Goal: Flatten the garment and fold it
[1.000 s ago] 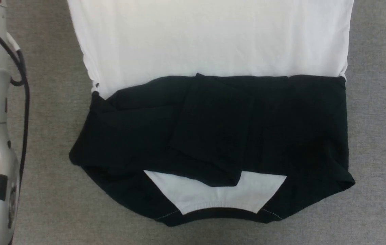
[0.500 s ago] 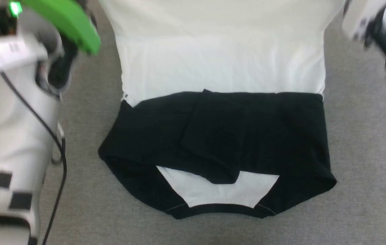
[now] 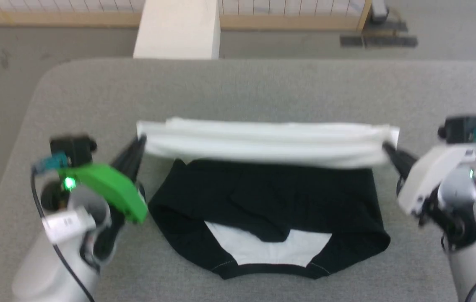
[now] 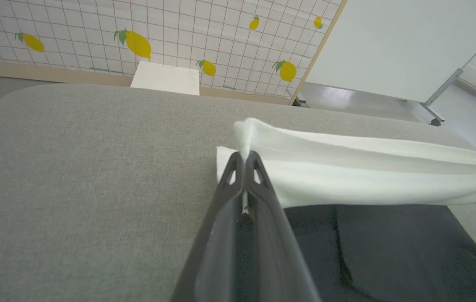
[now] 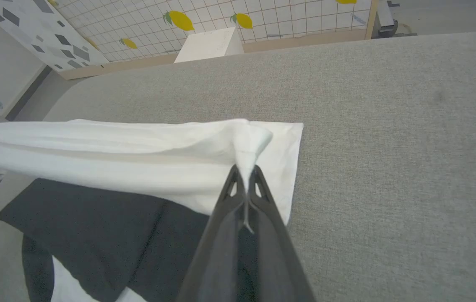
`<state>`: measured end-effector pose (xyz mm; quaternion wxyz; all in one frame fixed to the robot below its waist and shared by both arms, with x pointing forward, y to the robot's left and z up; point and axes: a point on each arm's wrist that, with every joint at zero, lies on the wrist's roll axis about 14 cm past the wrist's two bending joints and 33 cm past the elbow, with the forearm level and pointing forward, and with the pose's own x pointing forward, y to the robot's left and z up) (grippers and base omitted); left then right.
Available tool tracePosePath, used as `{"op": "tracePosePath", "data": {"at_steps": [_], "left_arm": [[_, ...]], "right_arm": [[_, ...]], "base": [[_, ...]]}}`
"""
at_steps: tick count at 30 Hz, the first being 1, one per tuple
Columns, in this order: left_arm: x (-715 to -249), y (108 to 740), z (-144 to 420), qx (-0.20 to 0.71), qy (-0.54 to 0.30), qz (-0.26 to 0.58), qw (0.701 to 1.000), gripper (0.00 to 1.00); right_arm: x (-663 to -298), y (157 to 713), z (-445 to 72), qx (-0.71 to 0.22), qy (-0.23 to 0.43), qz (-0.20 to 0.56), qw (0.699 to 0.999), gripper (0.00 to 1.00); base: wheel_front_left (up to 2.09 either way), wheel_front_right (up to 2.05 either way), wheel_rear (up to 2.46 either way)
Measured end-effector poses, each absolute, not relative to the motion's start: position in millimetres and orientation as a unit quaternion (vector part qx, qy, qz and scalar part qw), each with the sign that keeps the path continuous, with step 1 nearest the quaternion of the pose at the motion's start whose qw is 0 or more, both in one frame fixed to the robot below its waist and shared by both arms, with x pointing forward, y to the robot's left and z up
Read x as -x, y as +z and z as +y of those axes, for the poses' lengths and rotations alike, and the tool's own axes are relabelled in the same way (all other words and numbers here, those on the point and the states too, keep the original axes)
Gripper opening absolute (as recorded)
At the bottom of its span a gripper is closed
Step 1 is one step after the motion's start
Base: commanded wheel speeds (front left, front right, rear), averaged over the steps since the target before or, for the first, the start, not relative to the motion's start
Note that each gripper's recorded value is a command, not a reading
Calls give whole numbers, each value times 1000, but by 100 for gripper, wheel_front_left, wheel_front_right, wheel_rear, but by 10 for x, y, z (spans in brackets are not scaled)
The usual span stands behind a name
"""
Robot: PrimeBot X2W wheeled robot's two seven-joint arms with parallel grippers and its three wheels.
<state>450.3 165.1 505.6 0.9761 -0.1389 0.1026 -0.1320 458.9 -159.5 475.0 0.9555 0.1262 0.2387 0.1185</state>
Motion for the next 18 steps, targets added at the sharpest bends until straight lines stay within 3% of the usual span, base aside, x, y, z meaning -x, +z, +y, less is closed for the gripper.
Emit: {"op": "tracePosePath", "data": {"at_steps": [8,18], "left_arm": [[-3871,4798,1698,165,-97,141,971,0],[-3355,4229,1603,192,-77,242,948,0]], "right_arm": [[-3965,4690,-1585,-148,119,267,945,0],[-3458,4309,-1532,-151,117,335,923,0]], "base": [[0,0,0],[0,0,0]]}}
